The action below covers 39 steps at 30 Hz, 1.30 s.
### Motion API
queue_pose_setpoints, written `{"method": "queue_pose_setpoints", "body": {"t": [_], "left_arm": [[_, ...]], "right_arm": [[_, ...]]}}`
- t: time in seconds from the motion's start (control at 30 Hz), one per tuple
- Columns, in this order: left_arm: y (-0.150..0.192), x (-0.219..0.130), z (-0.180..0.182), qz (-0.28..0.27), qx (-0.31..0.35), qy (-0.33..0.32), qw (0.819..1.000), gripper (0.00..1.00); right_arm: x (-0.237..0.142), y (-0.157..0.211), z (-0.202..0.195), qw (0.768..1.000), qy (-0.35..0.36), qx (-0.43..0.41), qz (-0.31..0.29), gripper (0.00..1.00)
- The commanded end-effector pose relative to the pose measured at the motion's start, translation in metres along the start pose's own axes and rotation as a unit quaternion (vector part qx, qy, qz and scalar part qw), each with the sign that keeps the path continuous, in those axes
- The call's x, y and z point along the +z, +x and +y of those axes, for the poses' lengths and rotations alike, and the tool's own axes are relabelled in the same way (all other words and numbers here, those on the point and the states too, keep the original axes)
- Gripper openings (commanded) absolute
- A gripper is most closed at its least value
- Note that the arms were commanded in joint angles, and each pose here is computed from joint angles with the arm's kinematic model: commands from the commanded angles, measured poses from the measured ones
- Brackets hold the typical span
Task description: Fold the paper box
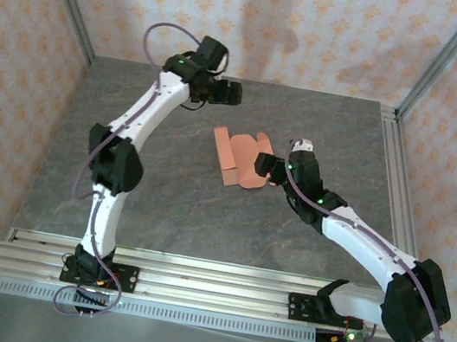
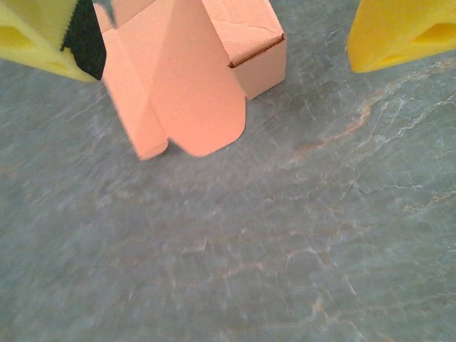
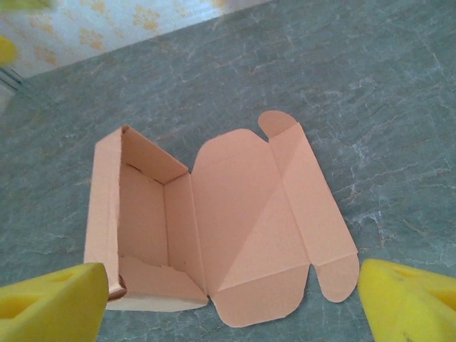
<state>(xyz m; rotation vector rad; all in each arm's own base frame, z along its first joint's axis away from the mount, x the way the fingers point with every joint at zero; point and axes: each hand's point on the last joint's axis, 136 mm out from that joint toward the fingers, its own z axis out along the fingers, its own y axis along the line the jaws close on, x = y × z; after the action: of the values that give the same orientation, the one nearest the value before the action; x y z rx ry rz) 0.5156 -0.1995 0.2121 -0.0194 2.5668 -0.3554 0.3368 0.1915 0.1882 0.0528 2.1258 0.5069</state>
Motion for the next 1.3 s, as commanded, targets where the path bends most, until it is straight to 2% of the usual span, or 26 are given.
{"method": "queue_pose_setpoints", "body": {"t": [0.0, 0.1, 0.3, 0.5, 0.67, 0.97, 1.1, 1.27], "left_arm": [[0.043, 0.008, 0.021, 0.096, 0.07, -0.095, 0.988, 0.92], [0.048, 0.019, 0.019, 0.101, 0.085, -0.127, 0.983, 0.93], [0.065, 0.036, 0.031, 0.131, 0.055, -0.158, 0.977, 0.92], [0.078, 0.033, 0.044, 0.143, 0.028, -0.177, 0.973, 0.84], [0.091, 0.033, 0.046, 0.157, -0.03, -0.13, 0.979, 0.74], [0.108, 0.016, 0.065, 0.136, -0.101, -0.106, 0.98, 0.66], [0.12, 0.011, 0.075, 0.12, -0.143, -0.103, 0.977, 0.65], [0.142, 0.001, 0.085, 0.109, -0.176, -0.104, 0.973, 0.65]], "right_arm": [[-0.012, -0.007, -0.003, 1.0, 0.0, 0.006, -0.014, 0.9], [-0.014, -0.006, -0.006, 1.0, 0.005, 0.001, -0.014, 0.9], [-0.012, -0.002, -0.006, 1.0, 0.006, -0.006, -0.007, 0.9], [-0.008, 0.0, -0.005, 1.0, 0.004, -0.012, -0.004, 0.9], [-0.008, -0.002, -0.002, 1.0, -0.002, -0.009, -0.005, 0.9], [-0.002, 0.005, -0.001, 1.0, -0.005, -0.002, 0.01, 0.9], [0.004, 0.01, -0.006, 0.998, 0.017, 0.057, 0.03, 0.89], [0.017, 0.038, -0.009, 0.984, 0.046, 0.145, 0.094, 0.87]]}}
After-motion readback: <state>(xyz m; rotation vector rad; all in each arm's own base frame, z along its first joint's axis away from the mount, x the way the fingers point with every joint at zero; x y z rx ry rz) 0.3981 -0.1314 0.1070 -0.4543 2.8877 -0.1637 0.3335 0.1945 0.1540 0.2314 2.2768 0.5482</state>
